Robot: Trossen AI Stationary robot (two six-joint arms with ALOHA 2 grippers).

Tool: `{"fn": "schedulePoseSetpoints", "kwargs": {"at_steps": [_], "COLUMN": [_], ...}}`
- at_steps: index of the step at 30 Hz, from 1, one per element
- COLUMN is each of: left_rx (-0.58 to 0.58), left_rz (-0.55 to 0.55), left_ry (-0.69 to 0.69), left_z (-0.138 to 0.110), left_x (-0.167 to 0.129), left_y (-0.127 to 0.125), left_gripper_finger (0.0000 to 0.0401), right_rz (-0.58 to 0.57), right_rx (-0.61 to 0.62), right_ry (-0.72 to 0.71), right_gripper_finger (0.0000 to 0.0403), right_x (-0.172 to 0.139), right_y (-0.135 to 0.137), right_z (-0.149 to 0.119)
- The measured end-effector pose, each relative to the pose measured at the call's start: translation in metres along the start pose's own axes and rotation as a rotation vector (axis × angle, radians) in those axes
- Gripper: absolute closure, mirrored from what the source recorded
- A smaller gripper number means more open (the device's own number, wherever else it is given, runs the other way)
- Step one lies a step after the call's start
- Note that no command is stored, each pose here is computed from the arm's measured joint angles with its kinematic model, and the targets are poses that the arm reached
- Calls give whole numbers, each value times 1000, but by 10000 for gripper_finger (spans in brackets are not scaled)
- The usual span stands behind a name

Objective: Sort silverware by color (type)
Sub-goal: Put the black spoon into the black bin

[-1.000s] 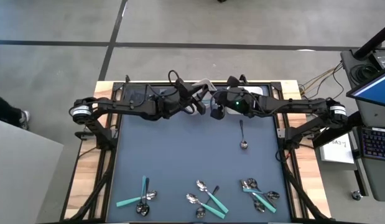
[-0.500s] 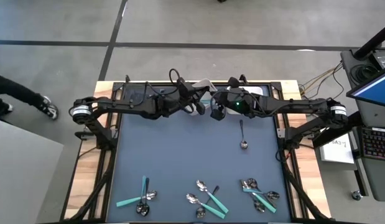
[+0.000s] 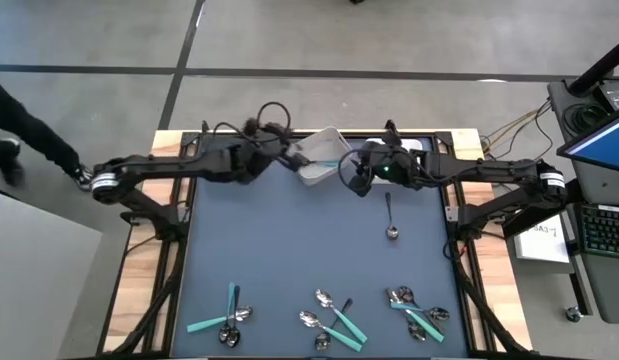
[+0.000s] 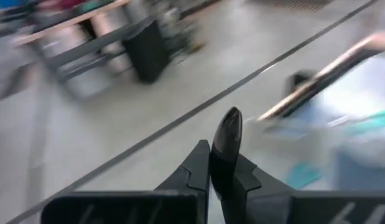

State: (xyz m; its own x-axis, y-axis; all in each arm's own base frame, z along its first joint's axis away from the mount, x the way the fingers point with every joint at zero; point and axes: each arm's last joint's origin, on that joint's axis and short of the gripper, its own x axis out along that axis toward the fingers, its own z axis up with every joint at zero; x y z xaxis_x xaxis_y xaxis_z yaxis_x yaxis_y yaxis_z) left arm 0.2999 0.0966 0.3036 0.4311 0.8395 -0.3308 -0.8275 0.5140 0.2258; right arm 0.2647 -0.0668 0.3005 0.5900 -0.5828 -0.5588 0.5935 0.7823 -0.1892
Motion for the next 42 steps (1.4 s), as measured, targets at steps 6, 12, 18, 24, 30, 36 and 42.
{"fn": "schedulePoseSetpoints", "kwargs": {"at_steps": [6,12,18,24,30,36,42], "left_rx": [99,148,166,159,151,106,11], "left_rz": [293,421,542,597,593,545,435], "left_ry": [103,267,389,442,447,465,506], "left_z": [-10,-38,-79,-103,-104,-97,-81], "left_x": [-21,-20,-3,9,9,9,10], "left_y": [34,51,62,65,65,63,59], "left_gripper_finger": [401,401,401,381,354,328,317], "right_rz": [-6,-6,-5,3,4,4,4], "right_rx": [67,108,180,188,186,186,182], "right_ry": [35,35,40,55,56,56,64], "right_gripper_finger": [266,280,287,285,288,289,289], "right_x": [1,1,1,1,0,0,0], "right_y": [0,0,1,3,3,3,3], "right_z": [-5,-5,-6,-8,-8,-8,-9]}}
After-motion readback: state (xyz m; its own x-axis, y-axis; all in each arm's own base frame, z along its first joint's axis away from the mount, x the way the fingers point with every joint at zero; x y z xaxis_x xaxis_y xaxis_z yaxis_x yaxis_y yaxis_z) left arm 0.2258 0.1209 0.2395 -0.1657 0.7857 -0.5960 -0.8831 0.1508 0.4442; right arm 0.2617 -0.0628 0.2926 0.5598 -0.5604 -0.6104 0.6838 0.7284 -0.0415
